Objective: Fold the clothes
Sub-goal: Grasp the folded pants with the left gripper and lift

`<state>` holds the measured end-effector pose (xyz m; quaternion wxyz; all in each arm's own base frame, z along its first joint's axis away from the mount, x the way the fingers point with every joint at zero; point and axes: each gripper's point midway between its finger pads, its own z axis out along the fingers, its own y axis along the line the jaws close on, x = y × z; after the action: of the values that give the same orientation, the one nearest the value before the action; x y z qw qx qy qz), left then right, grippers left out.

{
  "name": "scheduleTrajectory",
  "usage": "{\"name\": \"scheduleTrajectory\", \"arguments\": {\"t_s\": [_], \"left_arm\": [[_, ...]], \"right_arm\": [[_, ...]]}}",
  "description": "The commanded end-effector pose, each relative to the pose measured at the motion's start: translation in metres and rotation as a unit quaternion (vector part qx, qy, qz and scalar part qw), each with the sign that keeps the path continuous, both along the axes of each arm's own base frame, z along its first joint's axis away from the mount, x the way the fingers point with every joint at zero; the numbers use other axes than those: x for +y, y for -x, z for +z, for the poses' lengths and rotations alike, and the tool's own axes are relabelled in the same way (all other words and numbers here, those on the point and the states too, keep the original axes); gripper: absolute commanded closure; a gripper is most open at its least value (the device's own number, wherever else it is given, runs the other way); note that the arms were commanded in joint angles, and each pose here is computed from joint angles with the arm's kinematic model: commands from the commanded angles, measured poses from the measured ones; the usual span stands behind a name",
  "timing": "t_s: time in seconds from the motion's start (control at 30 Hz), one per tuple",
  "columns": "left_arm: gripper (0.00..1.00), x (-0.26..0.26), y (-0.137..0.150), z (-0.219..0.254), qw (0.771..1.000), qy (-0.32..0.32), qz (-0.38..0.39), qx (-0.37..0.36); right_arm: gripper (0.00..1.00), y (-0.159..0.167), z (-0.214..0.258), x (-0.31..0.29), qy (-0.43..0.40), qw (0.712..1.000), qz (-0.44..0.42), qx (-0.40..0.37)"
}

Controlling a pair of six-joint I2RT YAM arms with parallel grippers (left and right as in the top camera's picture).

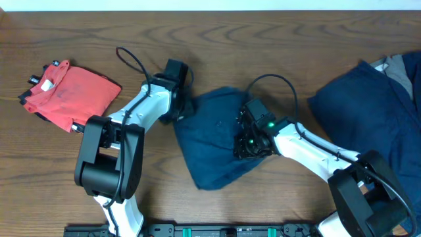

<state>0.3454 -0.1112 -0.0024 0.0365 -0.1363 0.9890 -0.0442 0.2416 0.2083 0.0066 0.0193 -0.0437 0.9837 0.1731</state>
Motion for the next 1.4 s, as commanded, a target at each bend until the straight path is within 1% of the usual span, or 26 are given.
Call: {"name": "scheduleTrajectory", "arguments": {"t_s": [0.0, 0.07, 0.13, 0.17, 0.23, 0.3, 0.4, 0.5, 0.53, 0.57, 0.6, 0.7, 0.8, 1.1, 1.17, 1.27, 1.3, 1.37], "left_arm": [[0.42, 0.010, 0.063, -0.021, 0.992, -0.014, -0.002, 0.127], [0.42, 0.002, 0.086, -0.016, 0.984, 0.014, 0.002, 0.179], [0.42, -0.013, 0.101, -0.008, 0.974, 0.059, 0.007, 0.217], [0.42, -0.020, 0.105, -0.005, 0.971, 0.078, 0.009, 0.227], [0.42, -0.029, 0.108, 0.002, 0.966, 0.108, 0.012, 0.234], [0.41, -0.033, 0.103, 0.011, 0.968, 0.120, 0.010, 0.218], [0.39, -0.036, 0.085, 0.025, 0.979, 0.130, -0.001, 0.159], [0.33, -0.043, 0.060, 0.044, 0.985, 0.152, -0.014, 0.085], [0.27, -0.044, 0.051, 0.050, 0.986, 0.155, -0.018, 0.061], [0.09, -0.044, 0.042, 0.055, 0.988, 0.152, -0.021, 0.034], [0.03, -0.042, 0.036, 0.058, 0.989, 0.147, -0.023, 0.016], [0.02, -0.046, 0.014, 0.066, 0.987, 0.151, -0.036, -0.038], [0.02, -0.048, 0.005, 0.062, 0.984, 0.149, -0.075, -0.060], [0.02, -0.050, 0.003, 0.005, 0.987, 0.139, -0.075, -0.012], [0.02, -0.059, 0.006, -0.002, 0.984, 0.163, -0.079, -0.001], [0.01, -0.083, 0.014, -0.001, 0.970, 0.225, -0.093, 0.019], [0.02, -0.092, 0.017, 0.001, 0.965, 0.242, -0.105, 0.022], [0.06, -0.101, 0.020, 0.002, 0.961, 0.249, -0.122, 0.020]], "right_arm": [[0.69, -0.036, -0.021, -0.077, 0.148, 0.983, -0.092, -0.055], [0.66, -0.069, -0.011, -0.104, 0.185, 0.970, -0.112, -0.109], [0.59, -0.102, 0.004, -0.112, 0.180, 0.966, -0.099, -0.160], [0.57, -0.116, 0.013, -0.110, 0.167, 0.966, -0.083, -0.179], [0.55, -0.133, 0.029, -0.105, 0.143, 0.967, -0.062, -0.199], [0.55, -0.140, 0.042, -0.097, 0.124, 0.970, -0.056, -0.200], [0.53, -0.138, 0.046, -0.093, 0.123, 0.972, -0.050, -0.194], [0.53, -0.127, 0.041, -0.090, 0.128, 0.975, -0.039, -0.175], [0.52, -0.124, 0.040, -0.090, 0.130, 0.976, -0.036, -0.170], [0.52, -0.120, 0.039, -0.089, 0.132, 0.977, -0.033, -0.164], [0.52, -0.118, 0.038, -0.089, 0.134, 0.978, -0.031, -0.160], [0.51, -0.112, 0.036, -0.091, 0.138, 0.979, -0.029, -0.148], [0.51, -0.111, 0.035, -0.091, 0.139, 0.979, -0.030, -0.146], [0.50, -0.108, 0.034, -0.091, 0.137, 0.981, -0.031, -0.137], [0.50, -0.107, 0.034, -0.091, 0.136, 0.981, -0.031, -0.135], [0.50, -0.107, 0.034, -0.091, 0.136, 0.981, -0.031, -0.135], [0.50, -0.107, 0.034, -0.091, 0.136, 0.981, -0.031, -0.135], [0.50, -0.107, 0.034, -0.091, 0.135, 0.981, -0.033, -0.136]]}}
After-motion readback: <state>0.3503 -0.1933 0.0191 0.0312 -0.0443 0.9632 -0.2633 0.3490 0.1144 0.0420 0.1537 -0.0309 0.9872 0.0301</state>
